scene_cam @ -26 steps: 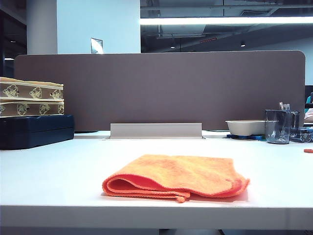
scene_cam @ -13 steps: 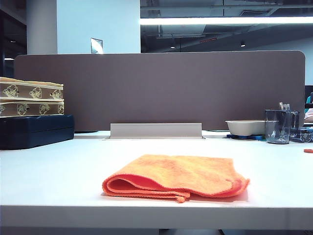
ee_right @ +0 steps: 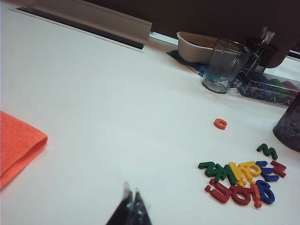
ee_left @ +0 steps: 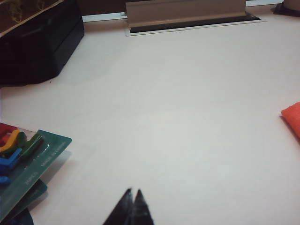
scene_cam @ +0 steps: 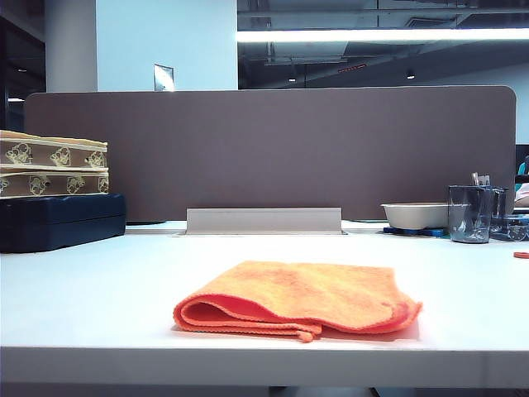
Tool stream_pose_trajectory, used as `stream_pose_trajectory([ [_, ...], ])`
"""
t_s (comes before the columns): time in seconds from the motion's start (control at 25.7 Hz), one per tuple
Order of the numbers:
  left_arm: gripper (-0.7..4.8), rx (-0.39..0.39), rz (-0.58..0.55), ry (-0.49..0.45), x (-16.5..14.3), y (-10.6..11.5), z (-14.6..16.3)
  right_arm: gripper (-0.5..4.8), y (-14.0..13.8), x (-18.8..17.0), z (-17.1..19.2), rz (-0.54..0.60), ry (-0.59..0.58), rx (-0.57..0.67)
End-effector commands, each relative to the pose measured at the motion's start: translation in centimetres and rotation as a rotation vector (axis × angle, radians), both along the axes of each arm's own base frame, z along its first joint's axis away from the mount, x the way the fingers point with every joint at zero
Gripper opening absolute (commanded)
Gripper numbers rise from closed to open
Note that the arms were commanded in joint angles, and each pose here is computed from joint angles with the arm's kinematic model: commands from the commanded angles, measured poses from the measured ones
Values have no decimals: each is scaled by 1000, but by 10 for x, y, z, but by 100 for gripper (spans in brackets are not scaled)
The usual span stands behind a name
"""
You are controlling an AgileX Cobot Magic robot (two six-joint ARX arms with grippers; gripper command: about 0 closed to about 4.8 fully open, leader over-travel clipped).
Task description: Use an orange cloth to wipe the letter magnets on the table away for a distance.
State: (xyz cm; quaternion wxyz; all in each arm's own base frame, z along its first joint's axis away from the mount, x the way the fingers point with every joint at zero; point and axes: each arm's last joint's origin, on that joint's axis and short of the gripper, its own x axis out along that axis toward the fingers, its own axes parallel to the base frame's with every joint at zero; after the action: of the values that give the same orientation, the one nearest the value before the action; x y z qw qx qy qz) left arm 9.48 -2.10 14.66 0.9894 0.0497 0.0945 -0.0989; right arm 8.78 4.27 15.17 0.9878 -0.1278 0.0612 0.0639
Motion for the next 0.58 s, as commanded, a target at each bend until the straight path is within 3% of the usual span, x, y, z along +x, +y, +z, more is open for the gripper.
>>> stream_pose_trajectory([
  [0.04,-5,0,2,11,0,0,-1,-4,0,0,-1,1,-9,10],
  [0.58,-5,-1,2,10,0,0,-1,-4,-5,0,4,-46,-65,45],
])
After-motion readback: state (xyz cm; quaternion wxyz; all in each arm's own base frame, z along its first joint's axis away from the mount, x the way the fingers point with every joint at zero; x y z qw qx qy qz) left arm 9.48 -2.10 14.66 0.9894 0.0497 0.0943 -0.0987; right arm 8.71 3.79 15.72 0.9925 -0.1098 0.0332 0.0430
